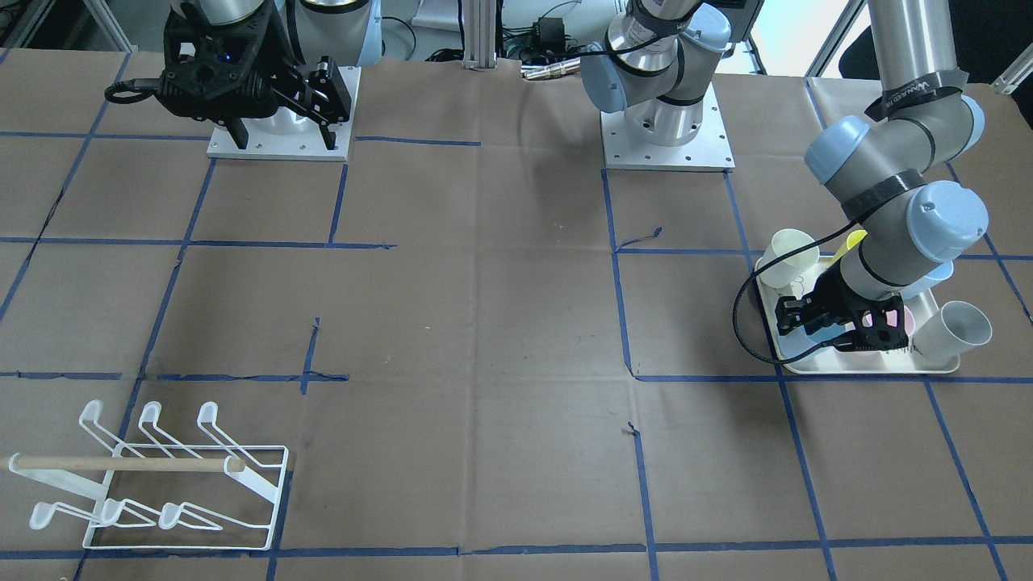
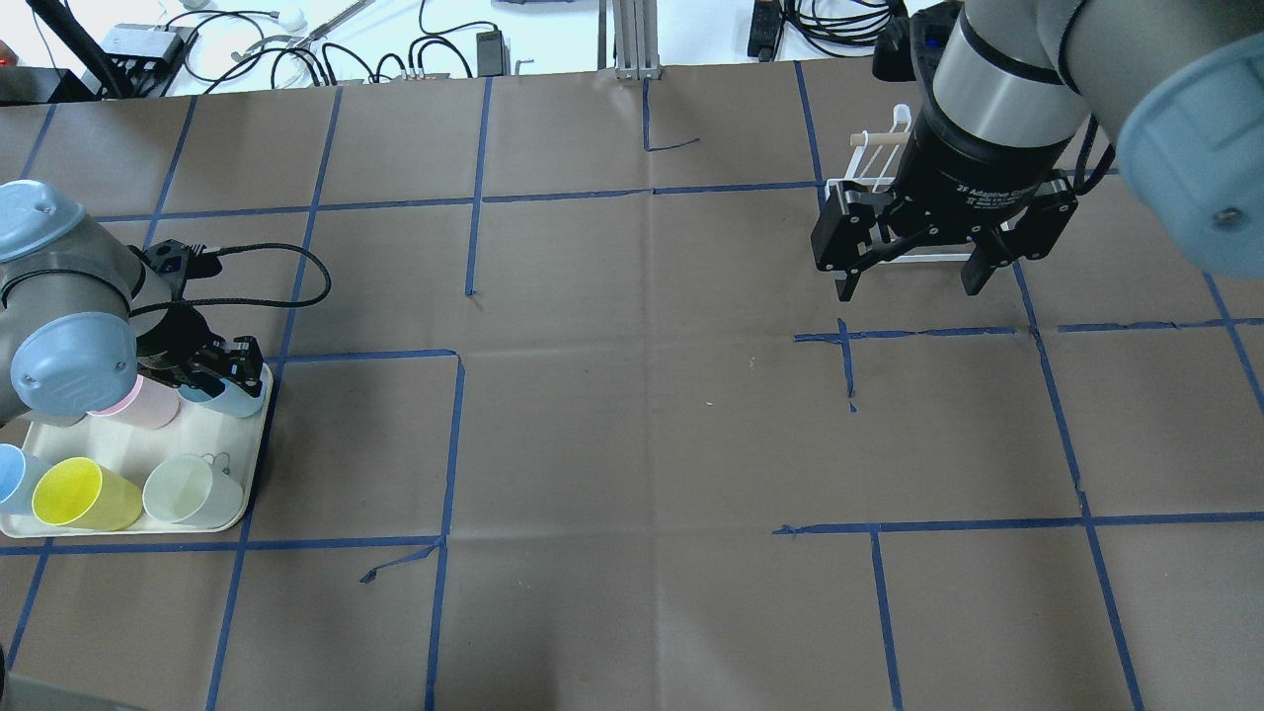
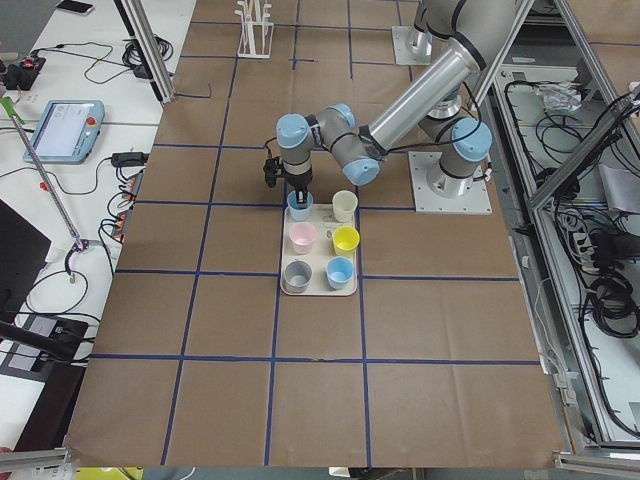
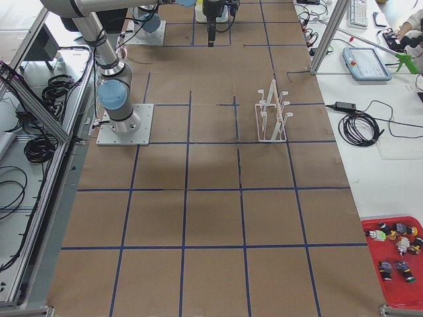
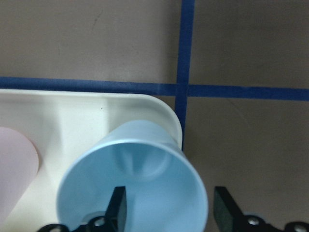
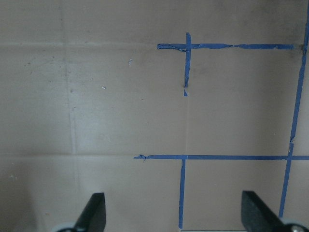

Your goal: Transfer IKEA cup to right arm and place on rack

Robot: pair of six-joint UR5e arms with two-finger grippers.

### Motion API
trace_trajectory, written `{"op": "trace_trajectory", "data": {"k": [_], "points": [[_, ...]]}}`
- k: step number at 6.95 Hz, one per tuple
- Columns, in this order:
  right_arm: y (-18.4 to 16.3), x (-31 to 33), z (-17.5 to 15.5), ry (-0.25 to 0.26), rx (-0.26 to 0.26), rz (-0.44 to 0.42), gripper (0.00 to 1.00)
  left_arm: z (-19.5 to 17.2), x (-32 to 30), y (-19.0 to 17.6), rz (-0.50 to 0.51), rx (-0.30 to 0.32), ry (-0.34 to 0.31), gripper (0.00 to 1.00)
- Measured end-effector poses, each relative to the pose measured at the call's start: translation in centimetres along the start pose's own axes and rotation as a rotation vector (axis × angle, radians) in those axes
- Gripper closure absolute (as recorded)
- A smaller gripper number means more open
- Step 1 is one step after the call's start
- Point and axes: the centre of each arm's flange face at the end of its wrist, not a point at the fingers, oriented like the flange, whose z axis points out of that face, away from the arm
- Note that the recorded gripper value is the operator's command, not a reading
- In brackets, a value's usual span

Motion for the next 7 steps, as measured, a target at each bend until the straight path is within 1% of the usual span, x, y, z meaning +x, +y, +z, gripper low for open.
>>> {"op": "trace_trajectory", "data": {"k": [2, 4, 5, 7], "points": [[0.0, 0.0, 0.0, 0.0, 0.001, 0.0, 0.0, -0.9, 0.0, -0.5, 0.0, 0.014, -0.009, 1.0], [0.0, 0.0, 0.0, 0.0, 0.0, 0.0, 0.0, -3.7, -0.1, -1.7, 0.003, 0.015, -0.002, 1.0], [0.0, 0.0, 0.0, 0.0, 0.0, 0.0, 0.0, -6.2, -0.3, -2.5, 0.004, 0.008, 0.006, 1.0], [0.0, 0.0, 0.0, -0.002, 0.001, 0.001, 0.0, -12.3, -0.3, -4.5, 0.018, 0.002, 0.023, 1.0]]}}
